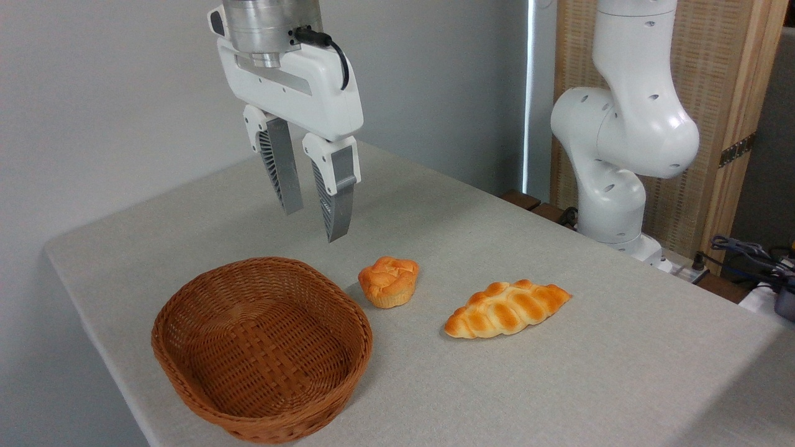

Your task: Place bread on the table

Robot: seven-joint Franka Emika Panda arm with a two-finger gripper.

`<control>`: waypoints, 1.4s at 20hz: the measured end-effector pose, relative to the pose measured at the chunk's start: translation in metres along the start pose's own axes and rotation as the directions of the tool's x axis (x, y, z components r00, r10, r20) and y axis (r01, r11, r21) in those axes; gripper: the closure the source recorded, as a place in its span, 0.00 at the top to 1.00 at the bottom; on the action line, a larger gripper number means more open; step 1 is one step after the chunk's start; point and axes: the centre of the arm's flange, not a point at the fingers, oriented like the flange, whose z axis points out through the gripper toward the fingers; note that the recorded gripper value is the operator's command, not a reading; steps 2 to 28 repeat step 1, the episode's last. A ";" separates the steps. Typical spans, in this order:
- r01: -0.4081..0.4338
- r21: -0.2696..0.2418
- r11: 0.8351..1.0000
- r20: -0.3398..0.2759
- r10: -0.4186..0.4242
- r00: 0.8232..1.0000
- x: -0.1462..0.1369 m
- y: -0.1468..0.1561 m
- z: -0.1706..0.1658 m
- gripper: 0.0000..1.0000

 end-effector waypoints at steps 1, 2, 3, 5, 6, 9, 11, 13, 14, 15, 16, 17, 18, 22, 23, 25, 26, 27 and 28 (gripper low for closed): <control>0.000 0.000 1.000 0.000 0.000 1.000 0.000 0.000 0.000 1.00; 0.000 0.000 1.000 0.000 0.000 1.000 0.000 0.000 0.000 1.00; 0.000 0.000 1.000 0.000 0.000 1.000 0.000 0.000 0.000 1.00; 0.000 0.000 1.000 0.000 0.000 1.000 0.000 0.000 0.000 1.00; 0.000 0.000 1.000 0.000 0.000 1.000 0.000 0.000 0.000 1.00; 0.000 0.000 1.000 0.000 0.000 1.000 0.000 0.000 0.000 1.00; 0.000 0.000 1.000 0.000 0.000 1.000 0.000 0.000 0.000 1.00; 0.000 0.000 1.000 0.000 0.000 1.000 0.000 0.000 0.000 1.00; 0.000 0.000 1.000 0.000 0.000 1.000 0.000 0.000 0.000 1.00; 0.000 0.000 1.000 0.000 0.000 1.000 0.000 0.000 0.000 1.00; 0.000 0.000 1.000 0.000 0.000 1.000 0.000 0.000 0.000 1.00; 0.000 0.000 1.000 0.000 0.000 1.000 0.000 0.000 0.000 1.00; 0.000 0.000 1.000 0.000 0.000 1.000 0.000 0.000 0.000 1.00; 0.000 0.000 1.000 0.000 0.000 1.000 0.000 0.000 0.000 1.00; 0.000 0.000 1.000 0.000 0.000 1.000 0.000 0.000 0.000 1.00; 0.000 0.000 1.000 0.000 0.000 1.000 0.000 0.000 0.000 1.00; 0.000 0.000 1.000 0.000 0.000 1.000 0.000 0.000 0.000 1.00; 0.000 0.000 1.000 0.000 0.000 1.000 0.000 0.000 0.000 1.00; 0.000 0.000 1.000 0.000 0.000 1.000 0.000 0.000 0.000 1.00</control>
